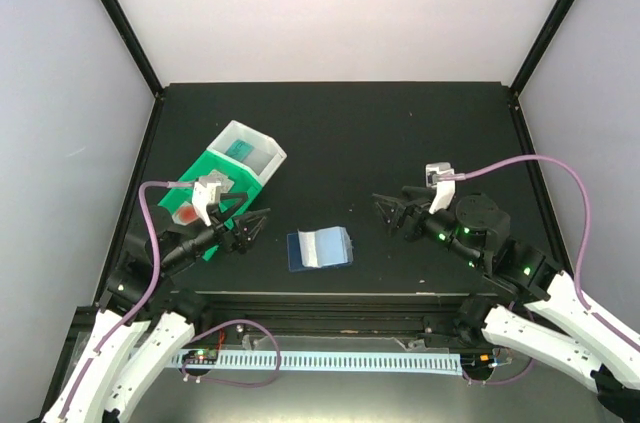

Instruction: Take the credit cards out of the card holder

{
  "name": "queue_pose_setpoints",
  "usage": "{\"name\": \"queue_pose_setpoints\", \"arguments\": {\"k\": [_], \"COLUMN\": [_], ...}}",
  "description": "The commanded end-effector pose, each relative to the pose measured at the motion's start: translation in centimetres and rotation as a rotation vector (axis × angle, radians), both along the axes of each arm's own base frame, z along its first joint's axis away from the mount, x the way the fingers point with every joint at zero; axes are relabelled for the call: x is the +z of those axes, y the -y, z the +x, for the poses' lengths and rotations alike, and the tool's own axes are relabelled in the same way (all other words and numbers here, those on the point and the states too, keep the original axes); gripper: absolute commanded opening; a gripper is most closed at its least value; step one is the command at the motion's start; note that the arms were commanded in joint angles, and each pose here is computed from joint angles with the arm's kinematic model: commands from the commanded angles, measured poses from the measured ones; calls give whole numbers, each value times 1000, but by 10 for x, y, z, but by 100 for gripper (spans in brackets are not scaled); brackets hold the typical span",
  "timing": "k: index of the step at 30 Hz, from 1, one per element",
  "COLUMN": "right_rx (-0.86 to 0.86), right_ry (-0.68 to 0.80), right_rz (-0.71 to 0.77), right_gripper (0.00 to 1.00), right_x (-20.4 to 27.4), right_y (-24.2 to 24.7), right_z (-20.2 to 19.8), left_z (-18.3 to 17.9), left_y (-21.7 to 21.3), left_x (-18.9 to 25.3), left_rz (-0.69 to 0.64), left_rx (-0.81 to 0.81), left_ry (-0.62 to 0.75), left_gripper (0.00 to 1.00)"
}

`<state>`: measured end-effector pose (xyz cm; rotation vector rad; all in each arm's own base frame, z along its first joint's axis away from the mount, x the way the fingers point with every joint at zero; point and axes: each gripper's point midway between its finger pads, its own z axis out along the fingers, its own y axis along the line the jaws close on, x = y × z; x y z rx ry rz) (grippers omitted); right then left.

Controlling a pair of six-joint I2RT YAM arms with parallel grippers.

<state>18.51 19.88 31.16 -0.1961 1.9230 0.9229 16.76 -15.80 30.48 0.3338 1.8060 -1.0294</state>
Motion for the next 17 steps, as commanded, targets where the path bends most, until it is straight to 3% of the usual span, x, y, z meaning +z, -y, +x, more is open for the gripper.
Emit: {"name": "queue_pose_setpoints", "arguments": {"k": [1, 17], "right_rx": [19, 51], "right_ry": [16, -44], "right_rz": [13, 44], "right_gripper": [100, 100], "right_x": [2, -18], "right_y": [-2, -9], "right_z": [-2, -6], "left_z": [1, 9], "left_y": [-7, -3], "left_x": [18, -1], "left_rz": [15, 46], "left_rx": [42, 36], "left_ry": [81, 24], "left_gripper": [99, 99]}}
